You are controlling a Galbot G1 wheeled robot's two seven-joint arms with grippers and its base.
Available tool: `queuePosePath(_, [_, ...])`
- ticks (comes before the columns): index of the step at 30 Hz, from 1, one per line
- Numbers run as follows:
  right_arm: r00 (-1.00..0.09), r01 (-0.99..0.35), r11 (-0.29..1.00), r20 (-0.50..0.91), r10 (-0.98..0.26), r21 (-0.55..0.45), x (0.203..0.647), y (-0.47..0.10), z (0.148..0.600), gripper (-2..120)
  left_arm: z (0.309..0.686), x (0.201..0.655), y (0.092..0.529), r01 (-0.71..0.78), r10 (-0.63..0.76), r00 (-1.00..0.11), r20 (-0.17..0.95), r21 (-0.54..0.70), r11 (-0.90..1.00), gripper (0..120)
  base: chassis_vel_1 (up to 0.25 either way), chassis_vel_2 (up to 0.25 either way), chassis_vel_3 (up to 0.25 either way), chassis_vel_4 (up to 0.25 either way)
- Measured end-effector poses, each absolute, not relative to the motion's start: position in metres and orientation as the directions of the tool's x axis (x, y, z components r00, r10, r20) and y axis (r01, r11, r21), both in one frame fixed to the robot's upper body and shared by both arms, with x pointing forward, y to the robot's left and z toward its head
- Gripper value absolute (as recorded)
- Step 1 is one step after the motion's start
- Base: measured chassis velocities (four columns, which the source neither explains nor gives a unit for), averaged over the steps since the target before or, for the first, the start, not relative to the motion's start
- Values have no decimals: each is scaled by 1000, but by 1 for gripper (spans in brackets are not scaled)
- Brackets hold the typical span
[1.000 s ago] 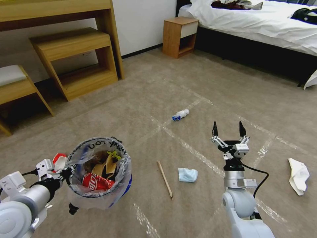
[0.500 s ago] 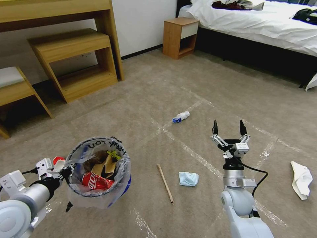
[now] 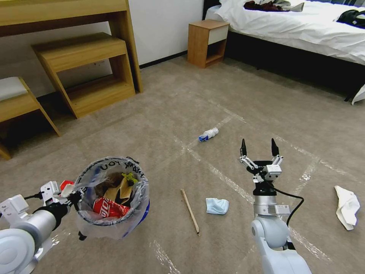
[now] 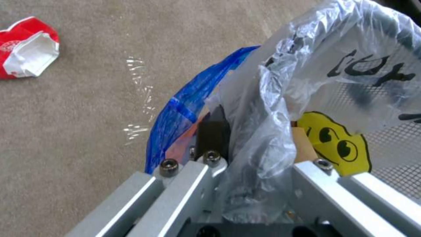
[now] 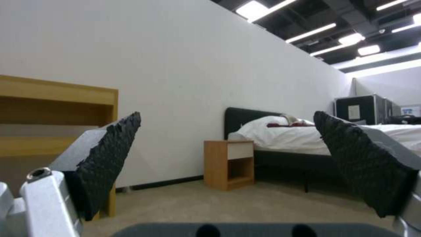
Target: Pick up the trash bin and place the garbage on the floor into it.
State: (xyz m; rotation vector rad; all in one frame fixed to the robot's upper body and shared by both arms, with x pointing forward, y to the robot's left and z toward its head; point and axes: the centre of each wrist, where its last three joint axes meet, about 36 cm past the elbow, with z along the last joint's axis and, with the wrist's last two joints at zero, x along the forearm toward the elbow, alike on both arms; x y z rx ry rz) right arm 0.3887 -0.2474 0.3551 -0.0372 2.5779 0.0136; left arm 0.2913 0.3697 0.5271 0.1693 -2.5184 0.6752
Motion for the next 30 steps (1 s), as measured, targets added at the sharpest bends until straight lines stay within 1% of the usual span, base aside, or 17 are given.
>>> queuePosePath(21, [-852, -53, 999, -521, -52, -13, 391, -245, 352, 100, 527, 291, 370, -251, 10, -856, 517, -433, 866, 0, 0, 0, 0, 0])
queuePosePath(30, [-844, -87, 995, -527, -97, -45, 414, -243, 354, 100, 527, 291, 371, -261, 2, -857, 516, -437, 861, 0, 0, 0, 0, 0])
